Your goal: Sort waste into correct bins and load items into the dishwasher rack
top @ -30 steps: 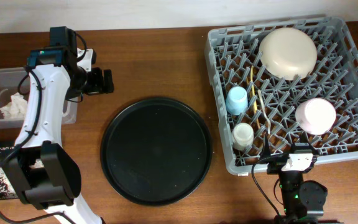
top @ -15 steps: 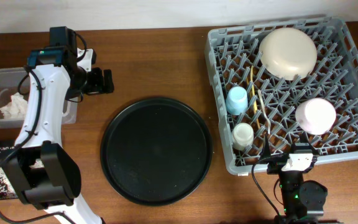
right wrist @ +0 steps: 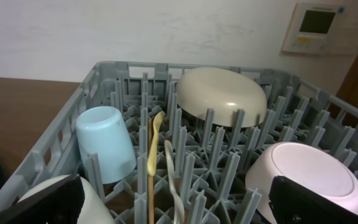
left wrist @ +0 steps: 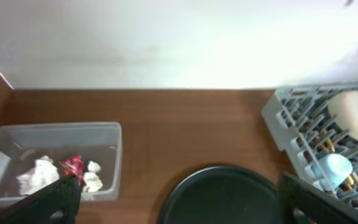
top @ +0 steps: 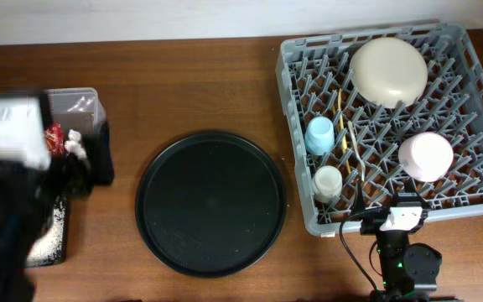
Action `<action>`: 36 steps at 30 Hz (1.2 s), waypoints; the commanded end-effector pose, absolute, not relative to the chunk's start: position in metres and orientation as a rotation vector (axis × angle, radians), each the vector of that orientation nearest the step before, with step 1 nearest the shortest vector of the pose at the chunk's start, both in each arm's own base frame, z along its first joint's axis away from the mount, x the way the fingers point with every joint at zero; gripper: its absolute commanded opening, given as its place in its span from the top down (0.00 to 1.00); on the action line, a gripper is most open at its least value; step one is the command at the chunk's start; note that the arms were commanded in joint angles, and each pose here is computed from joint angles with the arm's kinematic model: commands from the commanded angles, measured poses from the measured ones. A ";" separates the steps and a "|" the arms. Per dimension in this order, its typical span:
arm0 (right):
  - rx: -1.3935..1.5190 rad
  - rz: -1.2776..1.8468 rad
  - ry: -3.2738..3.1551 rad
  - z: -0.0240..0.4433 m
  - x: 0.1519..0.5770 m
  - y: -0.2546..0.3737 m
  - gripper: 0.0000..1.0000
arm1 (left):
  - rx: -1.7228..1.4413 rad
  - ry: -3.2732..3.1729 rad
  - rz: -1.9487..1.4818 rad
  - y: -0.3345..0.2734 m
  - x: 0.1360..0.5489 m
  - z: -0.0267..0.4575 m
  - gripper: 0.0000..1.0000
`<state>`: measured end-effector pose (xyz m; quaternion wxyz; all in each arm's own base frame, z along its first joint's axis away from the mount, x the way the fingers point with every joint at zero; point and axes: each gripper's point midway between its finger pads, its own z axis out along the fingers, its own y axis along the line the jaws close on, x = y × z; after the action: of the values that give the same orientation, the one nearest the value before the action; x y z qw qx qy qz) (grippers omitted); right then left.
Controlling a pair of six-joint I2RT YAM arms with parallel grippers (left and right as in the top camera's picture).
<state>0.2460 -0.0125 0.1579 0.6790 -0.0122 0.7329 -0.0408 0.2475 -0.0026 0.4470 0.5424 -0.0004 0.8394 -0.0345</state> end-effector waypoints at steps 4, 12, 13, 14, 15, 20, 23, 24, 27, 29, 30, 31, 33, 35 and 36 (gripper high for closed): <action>-0.009 -0.104 1.649 0.156 0.246 -0.016 0.02 | 0.008 1.790 -0.069 -0.010 0.149 0.457 0.00; -0.008 -0.104 1.649 0.156 0.246 -0.016 0.02 | 0.012 1.959 -0.101 -0.011 0.188 0.289 0.00; -0.009 -0.104 1.649 0.156 0.246 -0.016 0.02 | 0.031 1.910 -0.107 -0.014 0.195 0.281 0.00; -0.009 -0.104 1.649 0.156 0.246 -0.016 0.02 | 0.048 1.856 -0.112 -0.016 0.201 0.276 0.00; -0.009 -0.104 1.649 0.156 0.246 -0.016 0.02 | 0.068 1.780 -0.118 -0.019 0.209 0.269 0.00; -0.008 -0.104 1.649 0.156 0.246 -0.016 0.02 | 0.126 1.484 -0.143 -0.032 0.230 0.243 0.00; -0.008 -0.104 1.649 0.156 0.246 -0.016 0.02 | 0.131 1.477 -0.148 -0.034 0.239 0.211 0.00; -0.009 -0.104 1.649 0.156 0.246 -0.016 0.02 | 0.130 1.496 -0.148 -0.034 0.241 0.202 0.00; -0.008 -0.105 1.649 0.156 0.246 -0.016 0.02 | 0.111 1.586 -0.133 -0.030 0.245 0.171 0.00; -0.008 -0.104 1.649 0.156 0.246 -0.016 0.02 | 0.092 1.644 -0.109 -0.026 0.244 0.157 0.00; -0.008 -0.104 1.649 0.156 0.246 -0.016 0.02 | 0.083 1.646 -0.097 -0.025 0.245 0.157 0.00; -0.009 -0.104 1.649 0.156 0.246 -0.016 0.02 | 0.069 1.648 -0.082 -0.022 0.245 0.156 0.00; -0.008 -0.104 1.649 0.156 0.246 -0.016 0.02 | 0.042 1.650 -0.051 -0.014 0.245 0.156 0.00; -0.008 -0.104 1.649 0.156 0.246 -0.016 0.02 | 0.018 1.650 -0.029 -0.007 0.246 0.156 0.00; -0.008 -0.104 1.649 0.156 0.246 -0.016 0.01 | 0.015 1.650 -0.027 -0.006 0.246 0.156 0.00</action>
<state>0.2459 -0.0132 0.1581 0.6794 -0.0109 0.7325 -0.0420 0.2457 -0.0126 0.1582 0.6779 0.0171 0.7346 -0.0226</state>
